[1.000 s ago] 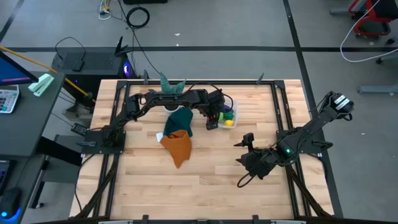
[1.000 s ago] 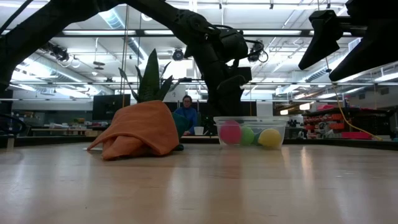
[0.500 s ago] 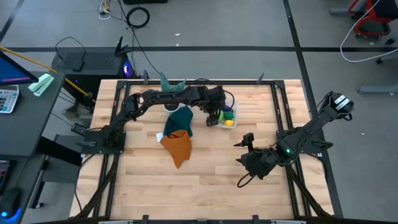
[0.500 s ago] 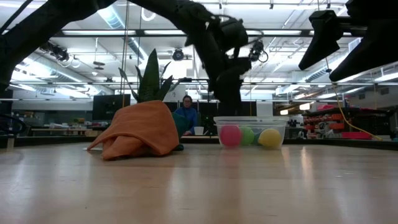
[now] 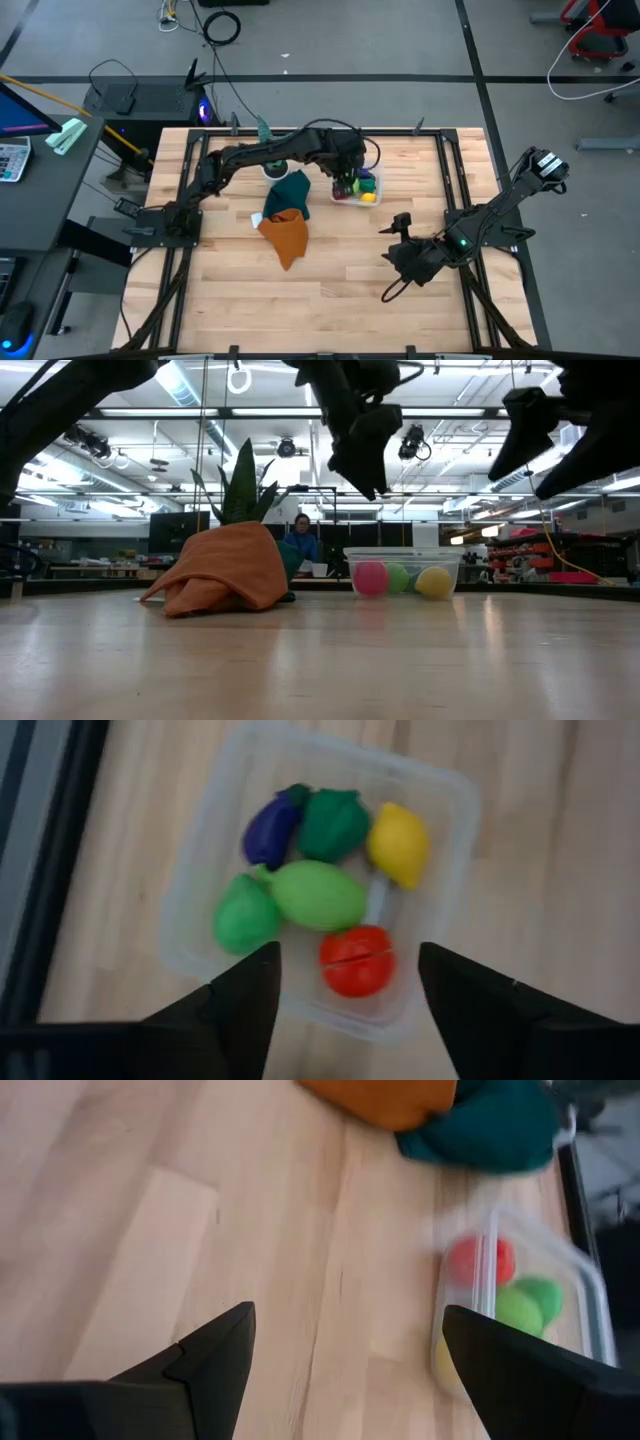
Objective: Pick and placing Produce into tupperware
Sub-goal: Return to Home Position
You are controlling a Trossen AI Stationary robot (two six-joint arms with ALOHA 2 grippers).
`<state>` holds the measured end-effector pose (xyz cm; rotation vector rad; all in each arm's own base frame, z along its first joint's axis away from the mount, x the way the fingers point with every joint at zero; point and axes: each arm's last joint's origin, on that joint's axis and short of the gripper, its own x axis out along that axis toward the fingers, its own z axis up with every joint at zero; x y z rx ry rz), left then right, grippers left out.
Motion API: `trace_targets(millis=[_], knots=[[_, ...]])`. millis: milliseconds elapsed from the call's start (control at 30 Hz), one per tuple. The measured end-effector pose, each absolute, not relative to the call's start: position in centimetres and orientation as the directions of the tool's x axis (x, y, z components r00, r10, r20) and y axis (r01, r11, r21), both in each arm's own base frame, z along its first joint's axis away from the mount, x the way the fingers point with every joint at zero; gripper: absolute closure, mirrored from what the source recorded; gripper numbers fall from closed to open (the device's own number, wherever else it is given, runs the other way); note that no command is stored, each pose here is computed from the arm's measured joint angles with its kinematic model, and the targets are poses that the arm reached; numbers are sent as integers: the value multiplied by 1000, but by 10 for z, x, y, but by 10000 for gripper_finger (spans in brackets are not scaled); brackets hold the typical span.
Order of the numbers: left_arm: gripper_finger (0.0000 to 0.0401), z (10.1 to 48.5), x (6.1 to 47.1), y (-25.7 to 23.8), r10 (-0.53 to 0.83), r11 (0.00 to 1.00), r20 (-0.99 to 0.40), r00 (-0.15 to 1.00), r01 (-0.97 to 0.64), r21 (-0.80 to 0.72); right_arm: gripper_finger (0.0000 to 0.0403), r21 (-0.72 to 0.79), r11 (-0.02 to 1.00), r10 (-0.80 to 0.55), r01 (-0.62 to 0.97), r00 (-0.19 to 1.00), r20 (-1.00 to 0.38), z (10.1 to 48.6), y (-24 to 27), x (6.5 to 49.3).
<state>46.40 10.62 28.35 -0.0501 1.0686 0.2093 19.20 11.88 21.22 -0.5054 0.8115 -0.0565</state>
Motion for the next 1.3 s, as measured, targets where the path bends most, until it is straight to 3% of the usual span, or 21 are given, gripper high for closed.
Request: trace_targets(millis=[267,500,800,933,1100,1300], knots=[[260,283,475,58,90,991,-862,498,-127,30,127,-409,912,-304,-42,599,-741,207,110,178],[386,295,473,31,84,992,-848,524,-124,22,204,-332,940,-304,77,631,-714,227,104,151],[395,358,453,26,139,984,-694,706,-177,17,386,-153,969,-244,193,679,-693,255,77,108],[397,390,439,40,173,977,-599,782,-213,4,393,-50,974,-201,221,747,-634,267,66,98],[398,403,431,57,191,972,-553,811,-237,-11,401,105,976,-105,190,837,-536,285,54,92],[399,425,443,56,101,986,-322,941,-138,-96,403,177,966,-89,190,882,-462,295,40,84]])
